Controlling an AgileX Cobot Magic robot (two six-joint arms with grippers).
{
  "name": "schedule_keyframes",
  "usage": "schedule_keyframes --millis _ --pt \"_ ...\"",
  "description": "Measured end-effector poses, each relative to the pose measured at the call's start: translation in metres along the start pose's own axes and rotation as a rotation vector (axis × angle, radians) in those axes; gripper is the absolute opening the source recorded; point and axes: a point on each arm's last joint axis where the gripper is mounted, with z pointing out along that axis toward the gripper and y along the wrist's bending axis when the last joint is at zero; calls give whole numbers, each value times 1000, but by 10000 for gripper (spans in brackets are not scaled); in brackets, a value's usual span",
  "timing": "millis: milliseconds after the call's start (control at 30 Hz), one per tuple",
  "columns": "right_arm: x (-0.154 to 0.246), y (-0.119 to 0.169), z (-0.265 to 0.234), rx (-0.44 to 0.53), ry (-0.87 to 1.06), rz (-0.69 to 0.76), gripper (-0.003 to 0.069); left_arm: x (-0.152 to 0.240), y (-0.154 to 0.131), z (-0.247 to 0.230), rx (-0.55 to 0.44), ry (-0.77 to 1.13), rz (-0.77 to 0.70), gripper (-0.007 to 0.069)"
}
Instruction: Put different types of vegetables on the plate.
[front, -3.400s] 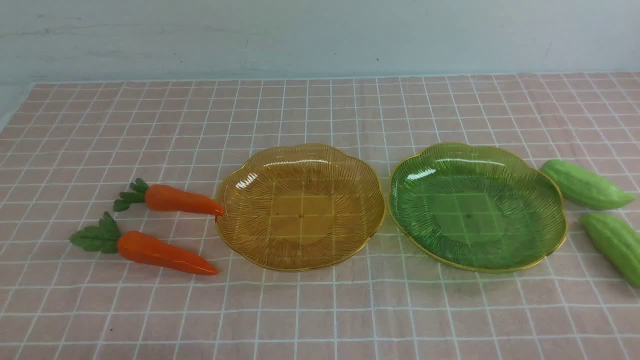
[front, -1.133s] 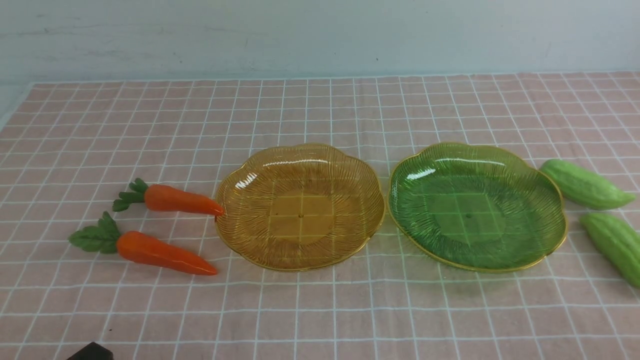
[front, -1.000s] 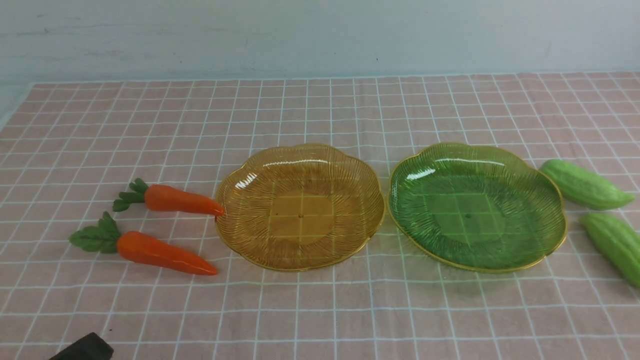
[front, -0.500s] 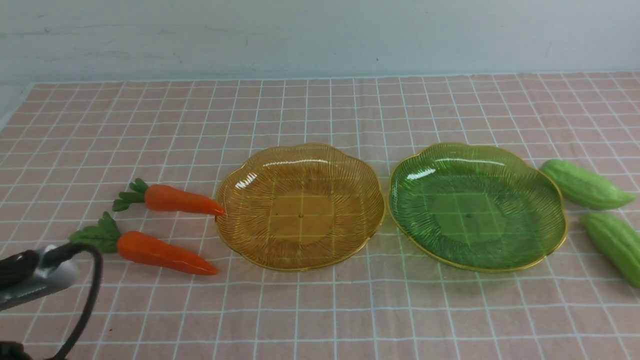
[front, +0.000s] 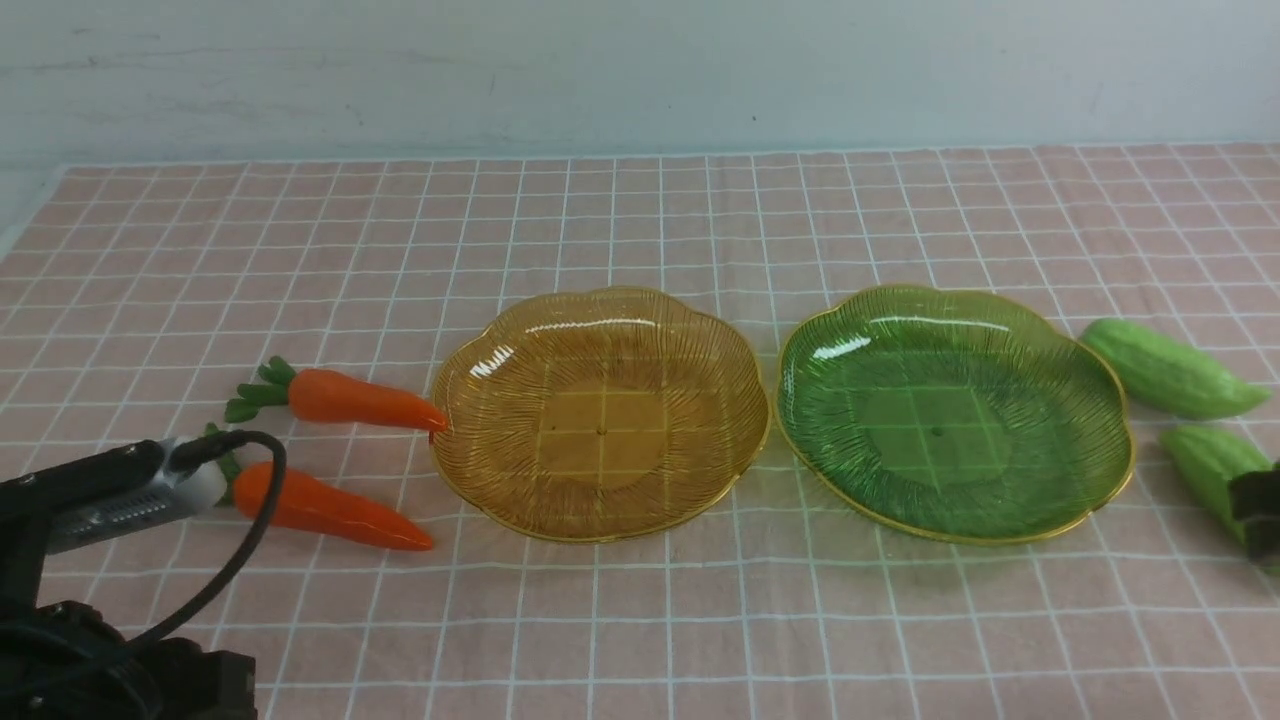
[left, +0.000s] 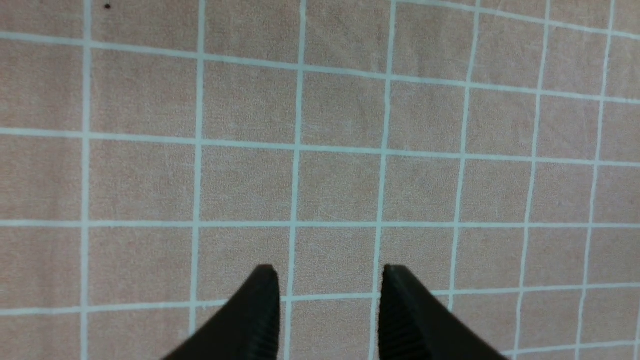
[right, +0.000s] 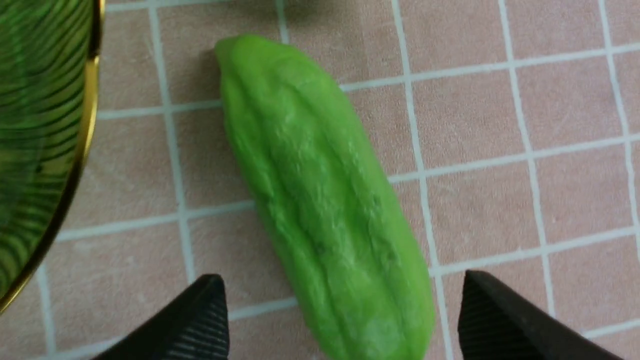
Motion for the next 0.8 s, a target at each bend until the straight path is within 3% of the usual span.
schedule_keyframes --millis 367,500,567,700,800 --pt "-3 9 58 31 114 -67 562 0 0 0 0 0 0 263" --pt "-5 7 57 60 136 -88 466 0 0 0 0 0 0 263" --pt "-10 3 53 93 169 -90 405 0 0 0 0 0 0 263" --pt "-47 -7 15 158 195 -26 405 0 0 0 0 0 0 263" --pt "-68 -4 -14 72 158 60 405 0 0 0 0 0 0 263"
